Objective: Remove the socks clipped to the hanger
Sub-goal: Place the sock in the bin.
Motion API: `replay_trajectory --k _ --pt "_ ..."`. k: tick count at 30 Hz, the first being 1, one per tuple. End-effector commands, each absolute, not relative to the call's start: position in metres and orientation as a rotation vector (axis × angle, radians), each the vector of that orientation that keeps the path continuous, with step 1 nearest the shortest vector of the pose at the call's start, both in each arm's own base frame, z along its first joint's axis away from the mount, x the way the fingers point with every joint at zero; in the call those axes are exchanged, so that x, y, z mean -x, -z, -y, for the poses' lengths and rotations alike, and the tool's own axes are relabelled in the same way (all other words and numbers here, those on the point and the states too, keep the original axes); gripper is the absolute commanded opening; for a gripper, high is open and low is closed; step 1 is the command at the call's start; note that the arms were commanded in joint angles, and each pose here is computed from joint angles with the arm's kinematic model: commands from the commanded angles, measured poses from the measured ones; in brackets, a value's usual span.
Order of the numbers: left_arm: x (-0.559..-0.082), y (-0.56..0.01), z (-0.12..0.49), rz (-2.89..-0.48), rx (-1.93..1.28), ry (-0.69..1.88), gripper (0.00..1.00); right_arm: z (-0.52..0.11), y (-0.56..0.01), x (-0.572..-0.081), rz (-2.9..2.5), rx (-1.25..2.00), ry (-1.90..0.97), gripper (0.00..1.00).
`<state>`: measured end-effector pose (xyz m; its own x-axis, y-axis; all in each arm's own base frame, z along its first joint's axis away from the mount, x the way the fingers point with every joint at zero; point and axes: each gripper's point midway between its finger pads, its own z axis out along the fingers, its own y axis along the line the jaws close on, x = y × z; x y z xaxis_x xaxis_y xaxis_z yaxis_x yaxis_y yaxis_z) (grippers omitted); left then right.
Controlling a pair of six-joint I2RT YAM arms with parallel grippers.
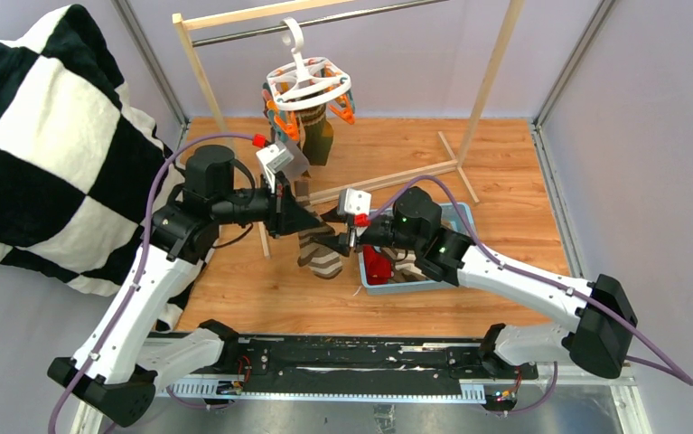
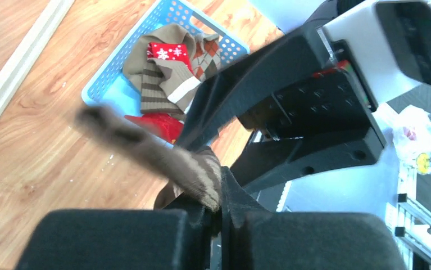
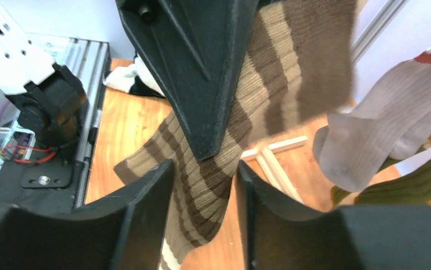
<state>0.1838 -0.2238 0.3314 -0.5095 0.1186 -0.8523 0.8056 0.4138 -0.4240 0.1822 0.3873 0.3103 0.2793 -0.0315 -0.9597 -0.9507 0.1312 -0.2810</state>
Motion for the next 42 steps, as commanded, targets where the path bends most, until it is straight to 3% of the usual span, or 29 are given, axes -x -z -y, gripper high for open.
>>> replay_trajectory --k 1,3,5,7,17,24,31,37,39,42 --pt "-0.182 -0.344 0.223 -1.883 -0.796 1.142 0.19 -0.391 -0.327 -0.168 -1.003 1.286 -0.926 0.27" --pt "-0.186 -0.340 0.219 -1.909 -0.787 1.116 0.49 -0.386 -0.319 -0.167 -1.063 1.307 -0.924 0.02" --pt "-0.192 -0.338 0.214 -1.926 -0.774 1.066 0.78 -0.378 -0.306 -0.167 -1.138 1.324 -0.908 0.00" --pt "-0.197 -0.339 0.207 -1.921 -0.762 1.023 0.98 -0.365 -0.297 -0.172 -1.217 1.298 -0.871 0.00" --pt "-0.206 -0.310 0.158 -2.019 -0.710 0.898 1.00 -0.248 -0.275 -0.238 -1.765 0.772 -0.555 0.00" --pt "-0.206 -0.295 0.138 -2.051 -0.696 0.817 1.00 -0.204 -0.217 -0.246 -2.086 0.504 -0.552 0.00" --pt "-0.201 -0.299 0.138 -2.037 -0.689 0.820 1.00 -0.209 -0.147 -0.241 -2.329 0.326 -0.751 0.00" --pt "-0.201 -0.303 0.136 -2.032 -0.685 0.812 1.00 -0.169 -0.093 -0.253 -2.515 -0.054 -0.720 0.01" --pt "-0.202 -0.304 0.136 -2.037 -0.679 0.813 1.00 -0.149 -0.081 -0.258 -2.517 -0.143 -0.612 0.16" --pt "-0.205 -0.302 0.134 -2.053 -0.662 0.818 1.00 -0.134 -0.090 -0.265 -2.461 -0.175 -0.513 0.59"
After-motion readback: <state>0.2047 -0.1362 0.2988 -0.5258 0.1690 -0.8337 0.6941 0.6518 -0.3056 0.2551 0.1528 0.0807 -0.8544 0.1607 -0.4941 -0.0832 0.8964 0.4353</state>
